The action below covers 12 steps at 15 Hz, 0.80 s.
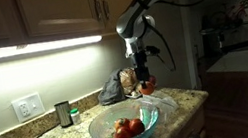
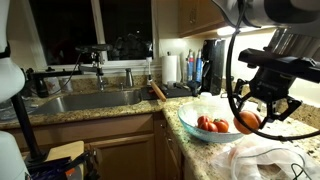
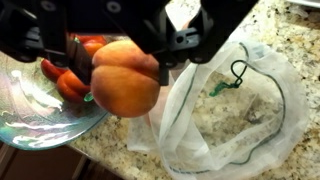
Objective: Move a peach from the bag to the bowl
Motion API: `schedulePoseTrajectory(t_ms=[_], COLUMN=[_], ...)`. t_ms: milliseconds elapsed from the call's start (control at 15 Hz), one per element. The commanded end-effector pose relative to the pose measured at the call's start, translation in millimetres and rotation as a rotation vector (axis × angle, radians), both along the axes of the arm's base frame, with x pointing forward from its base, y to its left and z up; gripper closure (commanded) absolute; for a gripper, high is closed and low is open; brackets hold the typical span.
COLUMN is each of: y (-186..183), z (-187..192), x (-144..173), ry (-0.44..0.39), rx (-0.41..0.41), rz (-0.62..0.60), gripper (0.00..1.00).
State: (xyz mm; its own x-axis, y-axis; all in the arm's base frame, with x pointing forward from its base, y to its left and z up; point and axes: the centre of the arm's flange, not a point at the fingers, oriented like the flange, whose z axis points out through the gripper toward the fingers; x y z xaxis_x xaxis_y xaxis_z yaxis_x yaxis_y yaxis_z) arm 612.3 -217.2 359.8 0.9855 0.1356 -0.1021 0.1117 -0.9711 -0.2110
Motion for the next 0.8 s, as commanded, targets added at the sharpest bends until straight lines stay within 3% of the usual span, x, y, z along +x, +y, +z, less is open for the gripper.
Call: schedulePoseTrajectory(t_ms=[0,733], y=[1.9,13.5], z=[5.4,5.8], x=[1.1,12.7], ry=[0.006,-0.04], rx=[0.067,0.102], rz=[0.067,0.145], gripper=[0.59,0.59])
